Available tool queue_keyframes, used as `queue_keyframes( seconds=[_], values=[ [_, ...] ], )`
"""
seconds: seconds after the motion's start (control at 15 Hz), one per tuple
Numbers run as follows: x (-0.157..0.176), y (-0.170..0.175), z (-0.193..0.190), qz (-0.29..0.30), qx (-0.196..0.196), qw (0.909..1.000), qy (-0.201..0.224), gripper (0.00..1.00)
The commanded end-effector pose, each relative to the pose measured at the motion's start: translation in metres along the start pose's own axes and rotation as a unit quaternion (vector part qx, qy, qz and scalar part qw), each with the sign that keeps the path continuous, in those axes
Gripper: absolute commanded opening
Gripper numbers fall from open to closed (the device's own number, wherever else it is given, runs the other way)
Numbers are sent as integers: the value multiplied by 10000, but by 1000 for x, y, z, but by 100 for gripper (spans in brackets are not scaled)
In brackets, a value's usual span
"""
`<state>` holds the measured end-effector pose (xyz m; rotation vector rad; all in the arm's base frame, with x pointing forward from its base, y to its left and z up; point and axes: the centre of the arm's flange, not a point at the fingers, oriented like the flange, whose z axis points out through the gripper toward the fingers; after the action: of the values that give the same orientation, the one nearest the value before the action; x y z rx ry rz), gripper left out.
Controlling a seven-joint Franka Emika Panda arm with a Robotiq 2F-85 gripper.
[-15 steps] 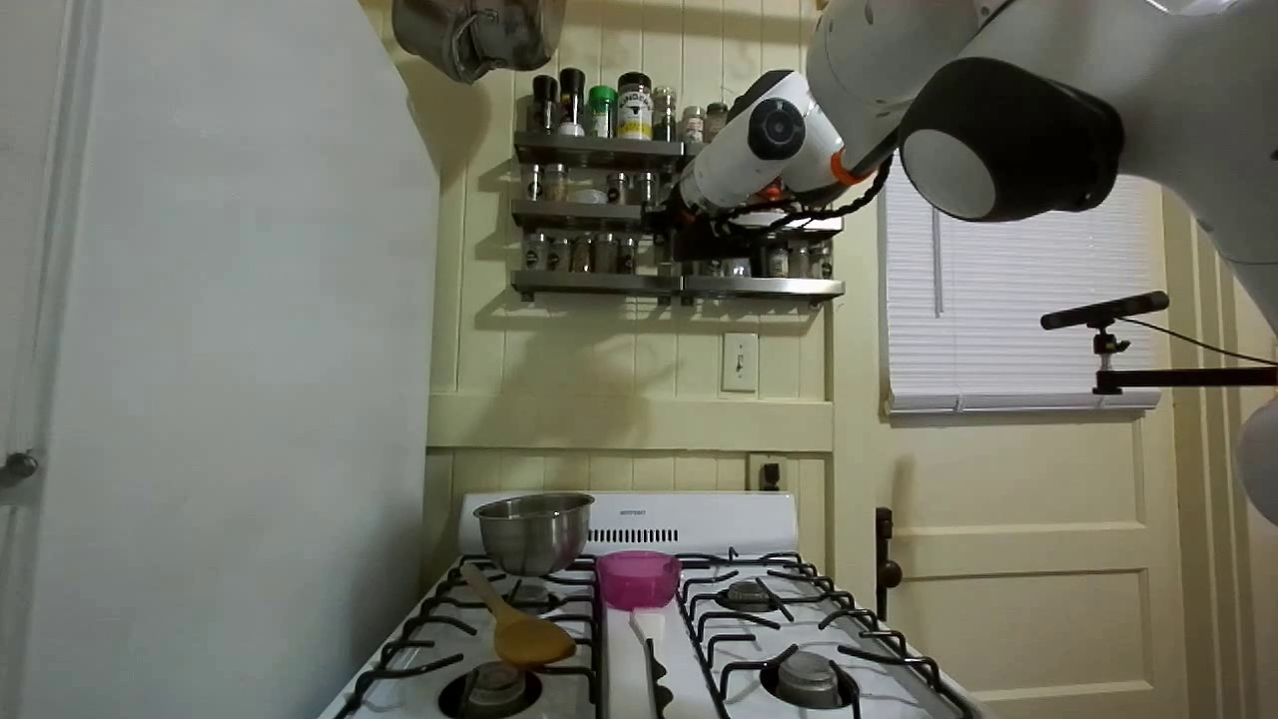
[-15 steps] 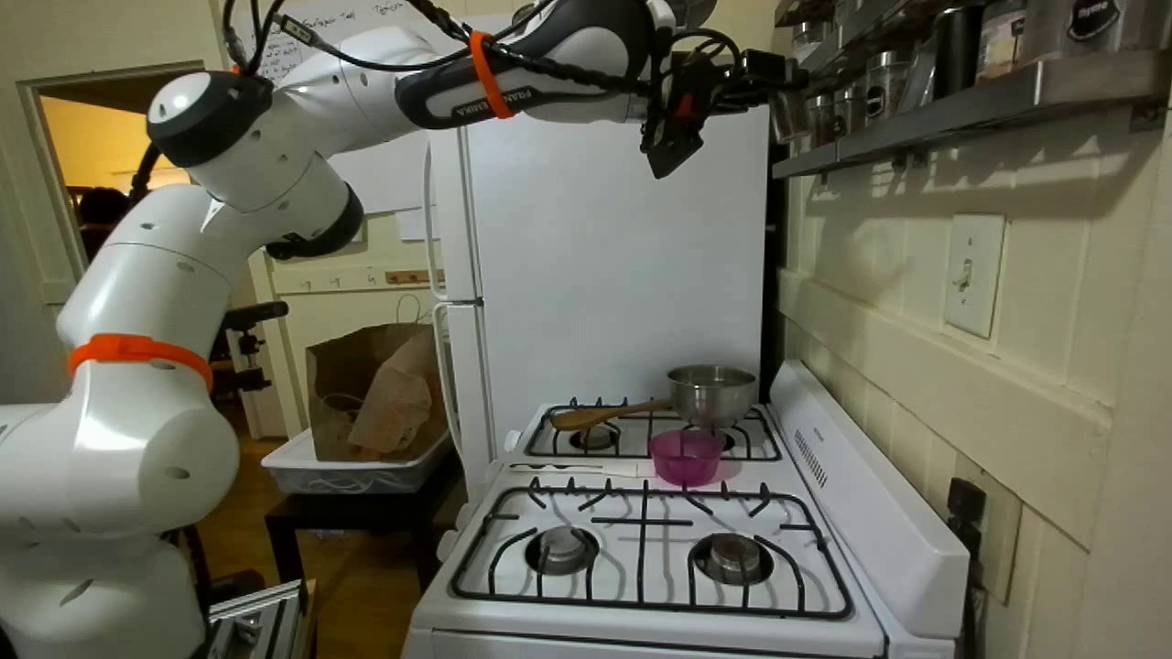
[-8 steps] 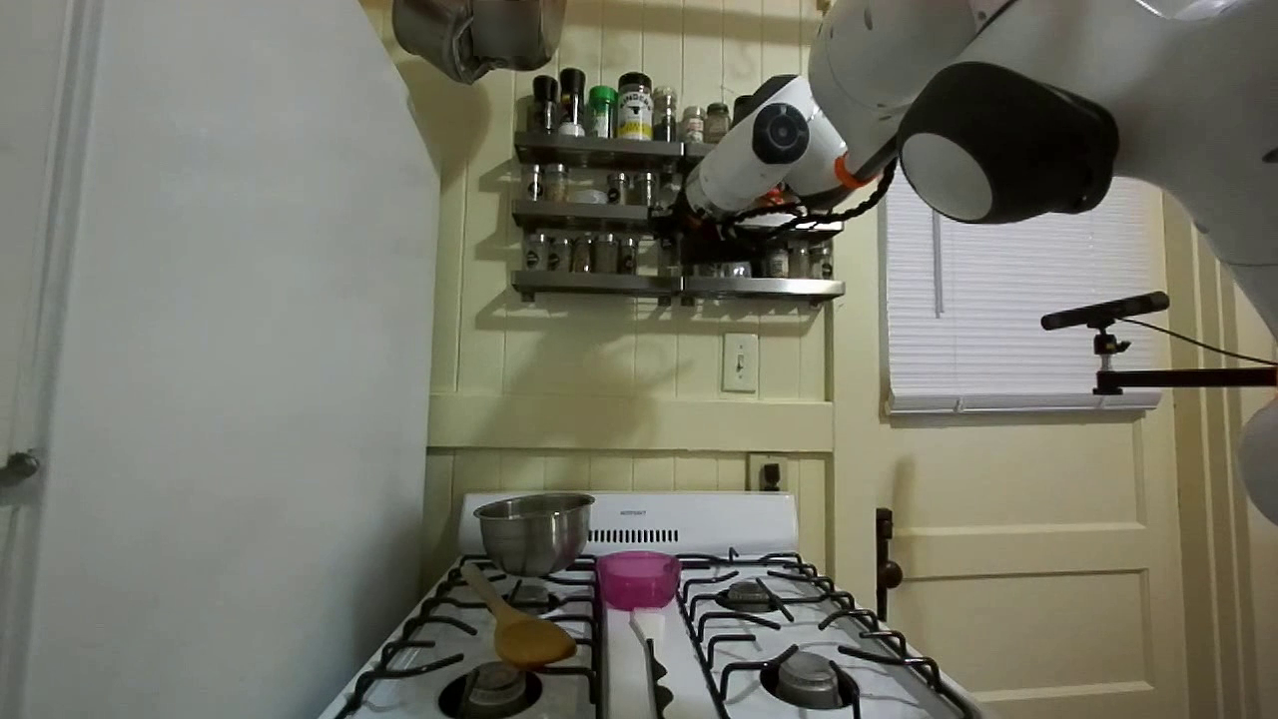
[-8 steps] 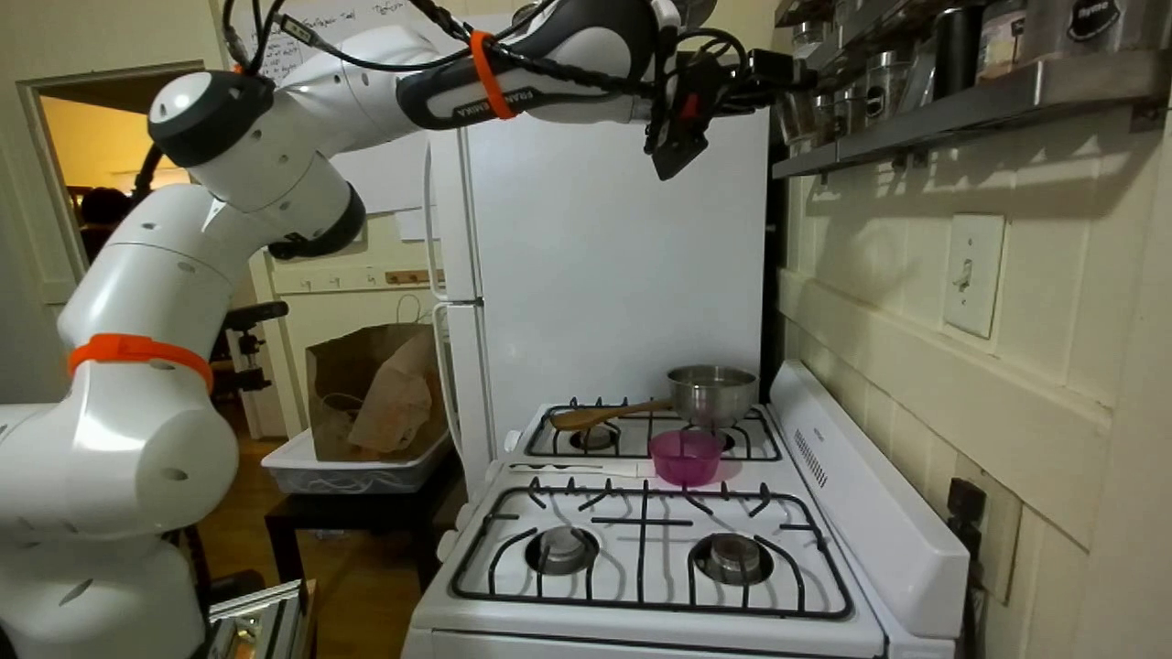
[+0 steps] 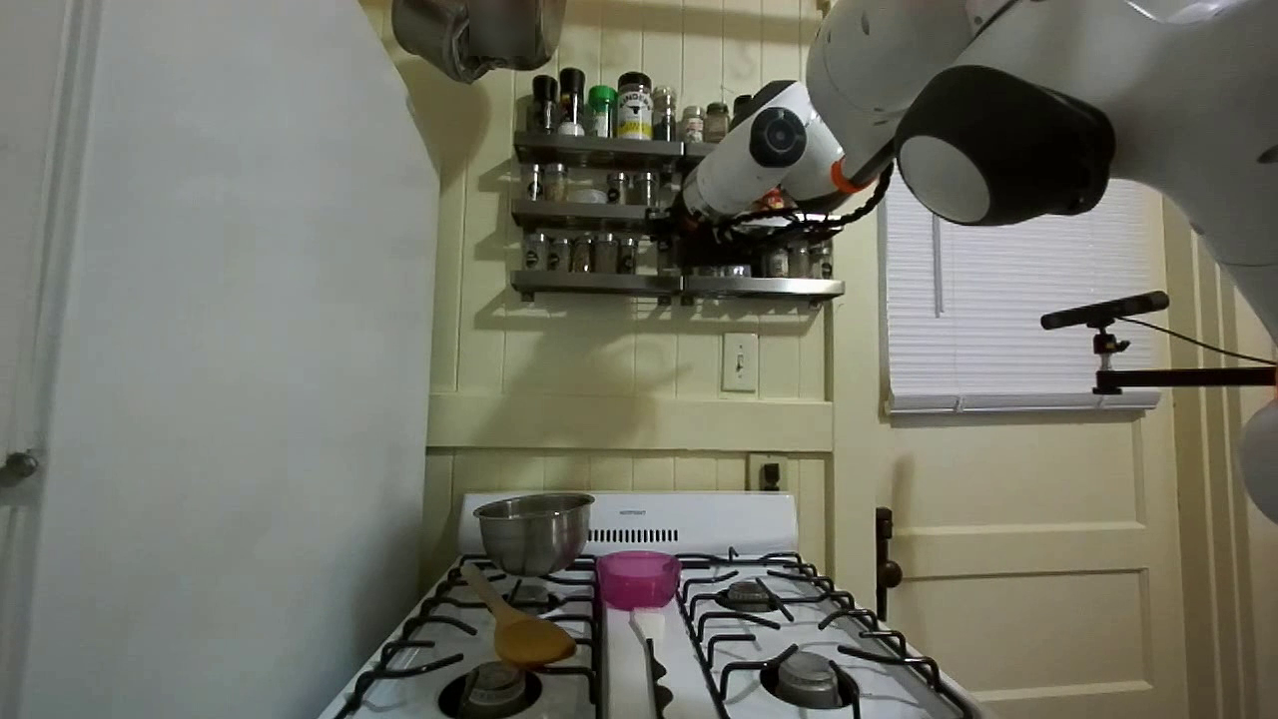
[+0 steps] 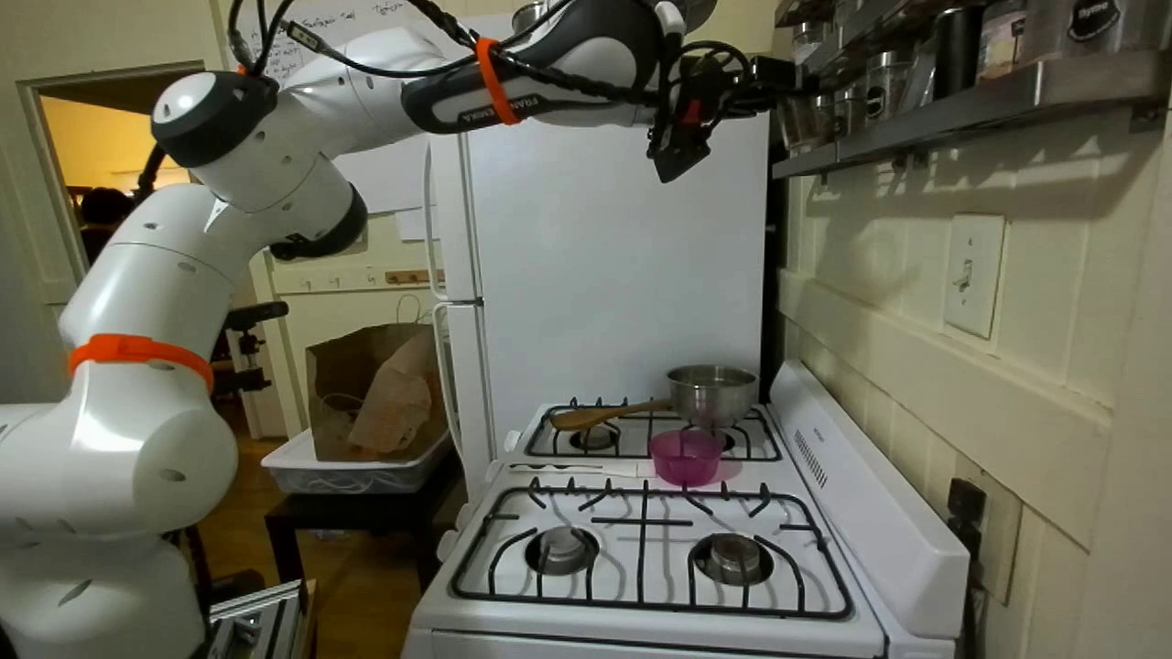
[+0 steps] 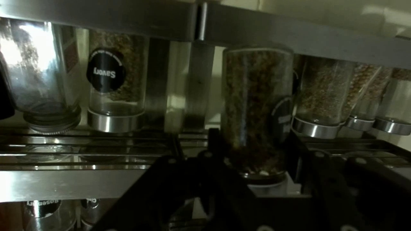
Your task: Pick up one spice from the center of the bottom shelf, sprinkle some of its content into the pot and then place the spice back at the center of the bottom shelf
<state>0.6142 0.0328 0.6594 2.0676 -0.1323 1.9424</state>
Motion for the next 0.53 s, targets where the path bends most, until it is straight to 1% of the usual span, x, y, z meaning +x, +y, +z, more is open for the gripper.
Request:
queue_keyframes(
  seconds=[0.0, 0.47],
  values=[
    [16, -7, 11, 384, -28, 9992, 135, 24],
    [16, -10, 22, 532, -152, 9983, 191, 24]
  ],
)
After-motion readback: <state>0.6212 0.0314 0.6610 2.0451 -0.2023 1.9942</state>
